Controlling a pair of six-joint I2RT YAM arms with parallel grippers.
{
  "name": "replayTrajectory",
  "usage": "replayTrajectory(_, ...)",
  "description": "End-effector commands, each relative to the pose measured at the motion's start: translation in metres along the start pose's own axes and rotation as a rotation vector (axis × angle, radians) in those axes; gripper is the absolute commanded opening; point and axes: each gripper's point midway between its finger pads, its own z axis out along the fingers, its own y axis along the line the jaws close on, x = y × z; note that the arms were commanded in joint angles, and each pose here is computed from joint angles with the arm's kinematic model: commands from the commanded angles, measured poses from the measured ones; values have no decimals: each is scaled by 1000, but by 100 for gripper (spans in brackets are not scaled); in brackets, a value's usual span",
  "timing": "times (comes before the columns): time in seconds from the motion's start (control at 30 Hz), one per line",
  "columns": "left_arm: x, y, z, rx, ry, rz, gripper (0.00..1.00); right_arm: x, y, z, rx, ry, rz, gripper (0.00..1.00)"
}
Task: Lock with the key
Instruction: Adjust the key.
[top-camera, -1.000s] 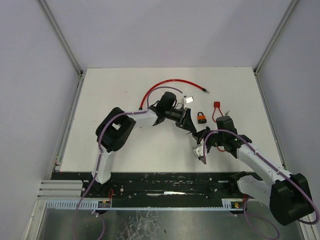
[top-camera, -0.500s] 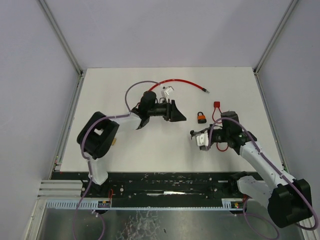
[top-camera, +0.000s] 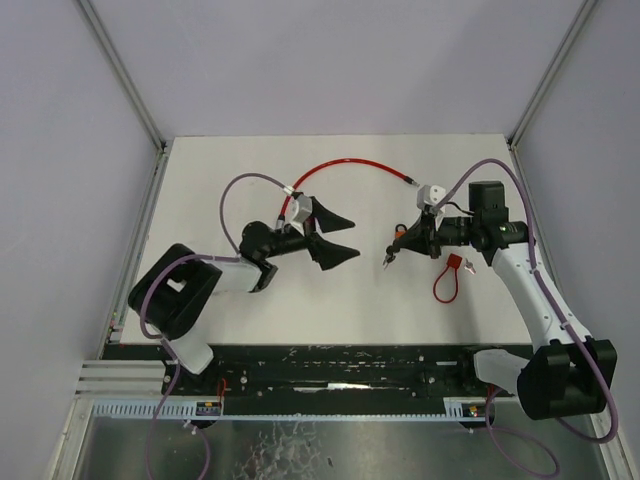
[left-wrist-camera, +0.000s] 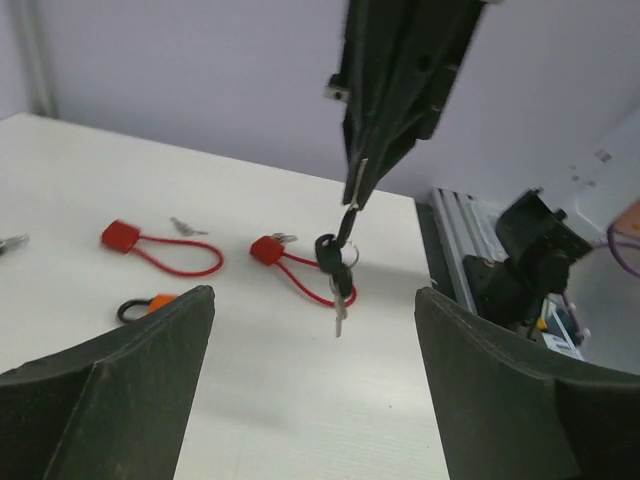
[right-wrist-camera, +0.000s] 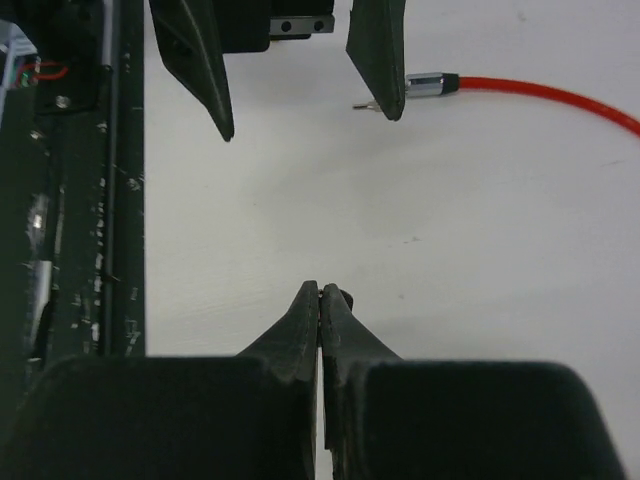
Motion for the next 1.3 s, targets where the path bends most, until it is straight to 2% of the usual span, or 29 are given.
replayTrajectory(0.0,-9,-53,21,277,-47,187,79,-10,15,-5,-47,-60,221,0)
replayTrajectory(0.1,4,-68,27,271,-76,414,79,-10,19,-6,-56,-78,209,0)
replayTrajectory(0.17,8,-64,32,235,-73,476,76,-13,21,-7,-61,-87,199,0)
replayTrajectory(0.23,12,-61,40,244,-42,457,65,-14,26,-7,-80,-101,191,0)
replayTrajectory(0.33,19,-68,54,302,-18,434,53,-13,28,-7,-86,-107,190,0)
replayTrajectory(0.53,41,-57,66,289,43,377,42,-16,32,-8,-96,-117,180,0)
replayTrajectory(0.6,49,-54,66,287,71,354,32,-16,32,-8,-97,-119,177,0)
replayTrajectory(0.67,56,-50,67,284,104,329,16,-16,32,-8,-96,-118,179,0)
replayTrajectory(0.73,60,-47,67,278,118,316,10,-16,32,-8,-95,-117,178,0)
replayTrajectory(0.9,70,-43,70,295,157,282,20,-16,32,-8,-95,-118,179,0)
replayTrajectory(1.03,74,-30,75,239,179,268,25,-17,33,-8,-104,-125,182,0)
replayTrajectory(1.17,70,-23,79,200,164,276,45,-15,32,-7,-105,-122,189,0)
replayTrajectory(1.27,65,-36,78,263,122,262,55,-14,32,-7,-103,-119,192,0)
